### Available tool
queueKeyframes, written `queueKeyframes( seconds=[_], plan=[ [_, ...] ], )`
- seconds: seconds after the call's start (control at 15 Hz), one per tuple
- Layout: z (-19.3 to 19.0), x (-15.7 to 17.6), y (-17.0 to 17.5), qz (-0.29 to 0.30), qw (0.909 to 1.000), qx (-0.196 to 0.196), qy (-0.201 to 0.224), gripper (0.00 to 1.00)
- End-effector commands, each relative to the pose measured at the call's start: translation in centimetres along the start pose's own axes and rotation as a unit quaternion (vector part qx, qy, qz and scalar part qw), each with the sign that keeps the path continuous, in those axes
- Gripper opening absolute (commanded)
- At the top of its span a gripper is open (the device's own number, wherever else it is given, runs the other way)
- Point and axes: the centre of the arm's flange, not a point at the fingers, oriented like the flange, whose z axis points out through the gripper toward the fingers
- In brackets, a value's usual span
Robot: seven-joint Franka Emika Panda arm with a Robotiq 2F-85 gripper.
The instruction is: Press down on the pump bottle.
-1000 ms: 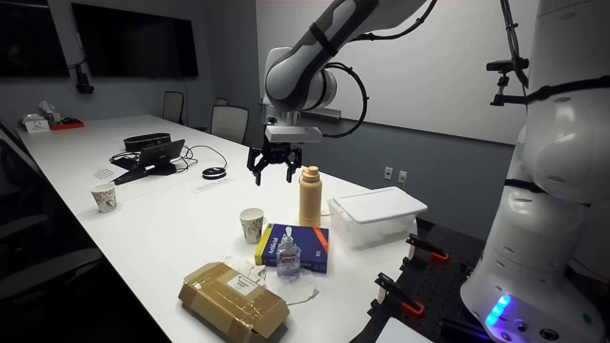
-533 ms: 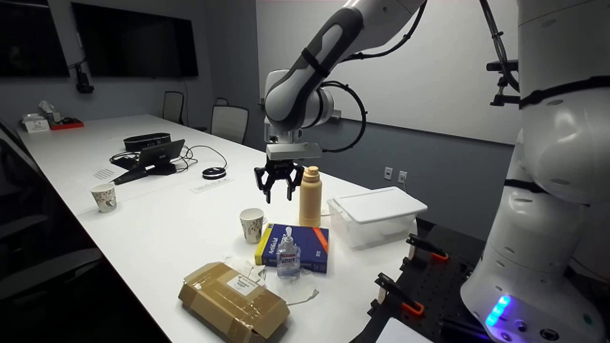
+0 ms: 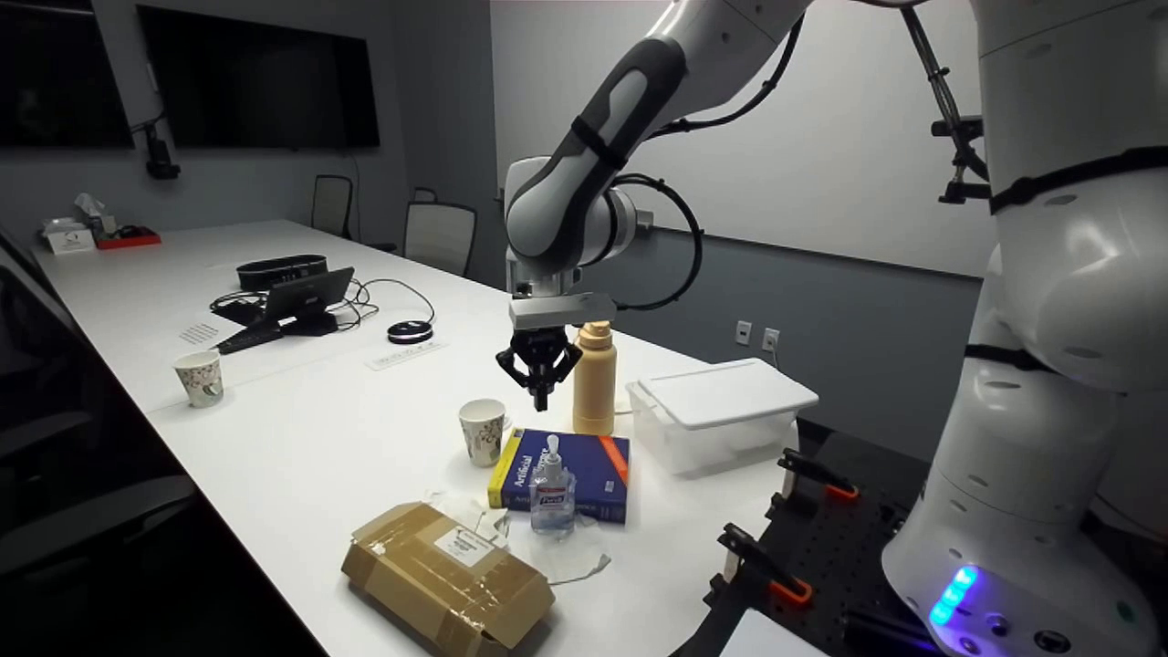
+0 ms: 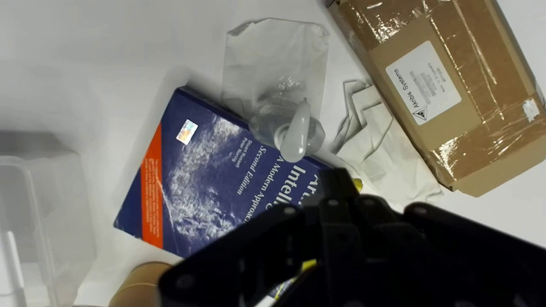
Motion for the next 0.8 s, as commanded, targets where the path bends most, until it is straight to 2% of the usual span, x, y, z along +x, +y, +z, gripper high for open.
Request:
queueKeyframes(
  seconds=[0.0,0.73],
  plan=[
    [1.1,-0.4,0.5,0.016,0.9999,-0.005,0.002,0.0],
    [4.1,0.2,1.5,0.028,0.9993,-0.015,-0.021,0.0]
  ],
)
